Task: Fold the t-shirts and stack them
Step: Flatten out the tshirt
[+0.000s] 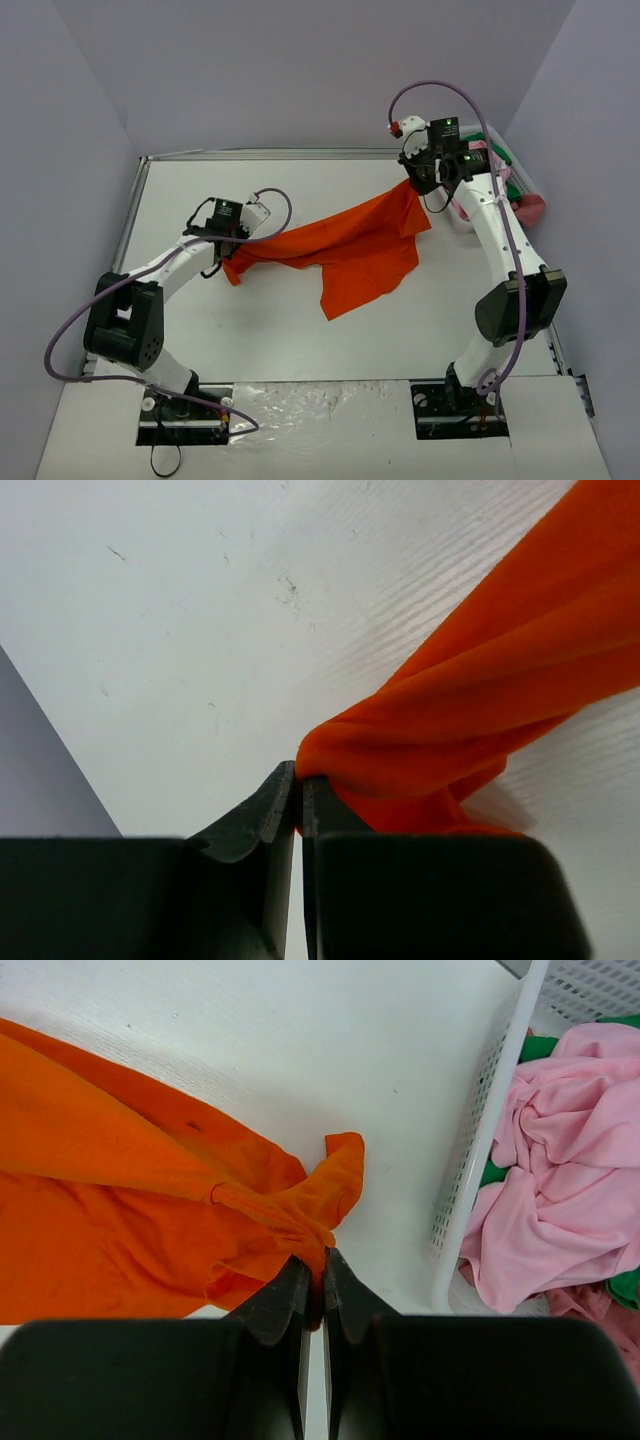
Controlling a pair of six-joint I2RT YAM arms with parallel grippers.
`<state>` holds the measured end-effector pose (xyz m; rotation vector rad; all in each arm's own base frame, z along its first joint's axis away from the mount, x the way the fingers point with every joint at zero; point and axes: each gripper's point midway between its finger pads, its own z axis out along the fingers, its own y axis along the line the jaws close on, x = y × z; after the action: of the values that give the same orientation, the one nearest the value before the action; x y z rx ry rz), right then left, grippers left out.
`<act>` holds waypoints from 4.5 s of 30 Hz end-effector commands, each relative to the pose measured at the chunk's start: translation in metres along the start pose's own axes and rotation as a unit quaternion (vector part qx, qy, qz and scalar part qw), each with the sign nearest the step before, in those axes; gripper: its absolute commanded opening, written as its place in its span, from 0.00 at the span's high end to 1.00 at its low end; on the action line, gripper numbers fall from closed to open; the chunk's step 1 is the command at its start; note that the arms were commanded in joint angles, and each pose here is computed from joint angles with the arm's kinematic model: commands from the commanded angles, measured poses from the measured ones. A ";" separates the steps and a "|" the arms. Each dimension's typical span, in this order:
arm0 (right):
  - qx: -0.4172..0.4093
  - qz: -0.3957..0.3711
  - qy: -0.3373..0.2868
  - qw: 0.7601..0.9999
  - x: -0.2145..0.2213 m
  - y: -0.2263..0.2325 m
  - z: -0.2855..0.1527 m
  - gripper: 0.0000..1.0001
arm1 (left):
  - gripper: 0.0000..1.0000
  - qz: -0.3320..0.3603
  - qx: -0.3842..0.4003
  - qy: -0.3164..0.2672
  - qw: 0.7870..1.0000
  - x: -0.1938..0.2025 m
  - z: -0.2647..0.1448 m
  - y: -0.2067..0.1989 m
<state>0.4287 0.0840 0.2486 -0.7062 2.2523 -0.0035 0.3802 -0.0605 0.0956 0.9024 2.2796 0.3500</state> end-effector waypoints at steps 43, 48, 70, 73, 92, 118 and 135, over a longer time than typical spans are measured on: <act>0.059 -0.010 0.078 0.995 -0.002 -0.009 0.114 1.00 | 0.22 0.018 0.171 -0.204 0.964 -0.143 -0.015 -0.032; 0.057 -0.013 0.086 0.995 0.006 -0.007 0.113 1.00 | 0.28 0.114 0.226 -0.190 0.949 -0.147 -0.006 -0.086; 0.047 -0.019 0.108 0.993 0.022 -0.001 0.122 1.00 | 0.42 0.168 0.225 -0.136 0.950 -0.137 0.046 -0.120; 0.046 -0.019 0.110 0.993 0.023 -0.001 0.123 1.00 | 0.44 0.170 0.207 -0.132 0.954 -0.139 0.053 -0.118; 0.042 -0.026 0.123 0.991 0.032 0.001 0.131 1.00 | 0.50 0.163 0.181 -0.137 0.960 -0.152 0.064 -0.112; 0.048 -0.032 0.136 0.989 0.040 0.000 0.135 1.00 | 0.50 0.168 0.219 -0.108 0.955 -0.144 0.074 -0.131; 0.046 -0.034 0.142 0.988 0.044 0.002 0.137 1.00 | 0.97 0.161 0.204 -0.108 0.960 -0.153 0.059 -0.118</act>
<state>0.4997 0.0940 0.1211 -0.7541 2.4707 -0.2214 0.4410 -0.2463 0.0348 1.4814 2.0701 -0.0952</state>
